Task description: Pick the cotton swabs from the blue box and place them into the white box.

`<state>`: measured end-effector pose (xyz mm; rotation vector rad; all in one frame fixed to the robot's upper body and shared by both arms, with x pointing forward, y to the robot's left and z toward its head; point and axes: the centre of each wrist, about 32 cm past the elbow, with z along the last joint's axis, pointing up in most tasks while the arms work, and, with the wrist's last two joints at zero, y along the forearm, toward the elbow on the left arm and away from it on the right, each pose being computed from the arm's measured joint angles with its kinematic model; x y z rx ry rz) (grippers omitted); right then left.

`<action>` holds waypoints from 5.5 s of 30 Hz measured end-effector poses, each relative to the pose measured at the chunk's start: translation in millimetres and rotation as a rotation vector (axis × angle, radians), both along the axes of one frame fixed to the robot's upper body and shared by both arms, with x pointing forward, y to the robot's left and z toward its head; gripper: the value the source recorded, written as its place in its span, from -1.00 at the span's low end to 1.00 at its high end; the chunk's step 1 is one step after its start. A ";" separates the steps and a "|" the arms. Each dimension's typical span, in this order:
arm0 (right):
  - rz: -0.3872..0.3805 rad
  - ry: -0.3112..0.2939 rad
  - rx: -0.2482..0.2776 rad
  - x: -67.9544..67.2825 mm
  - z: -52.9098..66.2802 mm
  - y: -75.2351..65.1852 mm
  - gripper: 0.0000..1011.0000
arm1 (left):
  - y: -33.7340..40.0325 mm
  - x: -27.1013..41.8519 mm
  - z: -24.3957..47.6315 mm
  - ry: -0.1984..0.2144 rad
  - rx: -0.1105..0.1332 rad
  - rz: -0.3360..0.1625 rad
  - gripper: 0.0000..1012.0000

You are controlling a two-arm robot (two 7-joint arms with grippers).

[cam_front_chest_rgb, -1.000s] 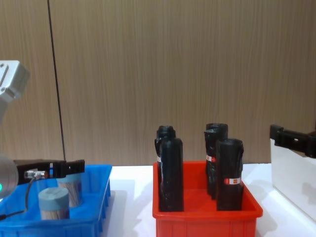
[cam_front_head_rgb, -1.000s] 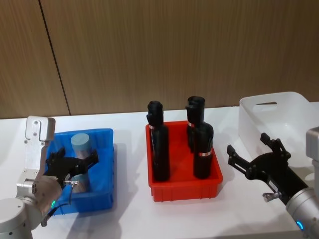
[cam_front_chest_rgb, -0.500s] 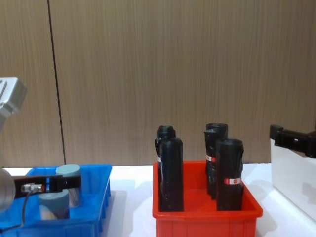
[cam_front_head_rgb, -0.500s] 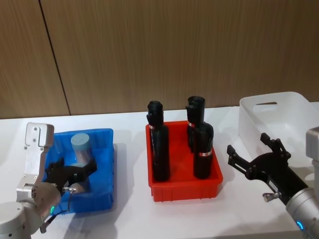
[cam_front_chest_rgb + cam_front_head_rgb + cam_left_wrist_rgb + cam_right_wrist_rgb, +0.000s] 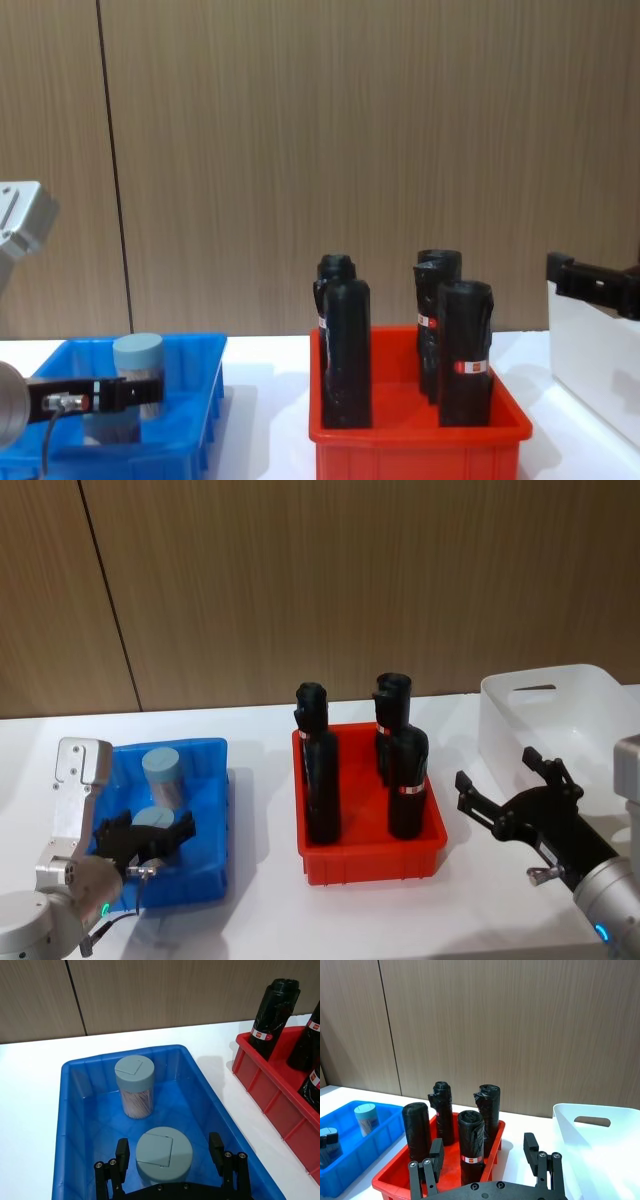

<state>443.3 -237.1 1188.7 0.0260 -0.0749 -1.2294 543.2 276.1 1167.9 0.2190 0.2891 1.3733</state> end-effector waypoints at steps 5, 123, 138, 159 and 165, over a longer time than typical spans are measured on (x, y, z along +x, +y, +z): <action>0.000 0.000 0.000 0.0 0.0 0.0 0.98 | 1.2 0.9 -2.6 0.008 0.006 -0.009 0.98; 0.009 -0.001 -0.002 0.7 0.9 -0.5 0.98 | -58.3 40.7 117.9 -0.157 -0.047 -0.762 0.32; 0.102 0.036 -0.034 10.4 3.2 -7.7 0.98 | -60.4 44.7 120.7 -0.151 -0.040 -0.781 0.32; 0.236 0.121 -0.019 28.0 0.0 -8.9 0.98 | -61.3 46.2 121.8 -0.148 -0.037 -0.787 0.32; 0.268 0.130 -0.008 34.3 -0.7 -4.7 0.98 | -61.4 46.4 121.9 -0.148 -0.037 -0.788 0.32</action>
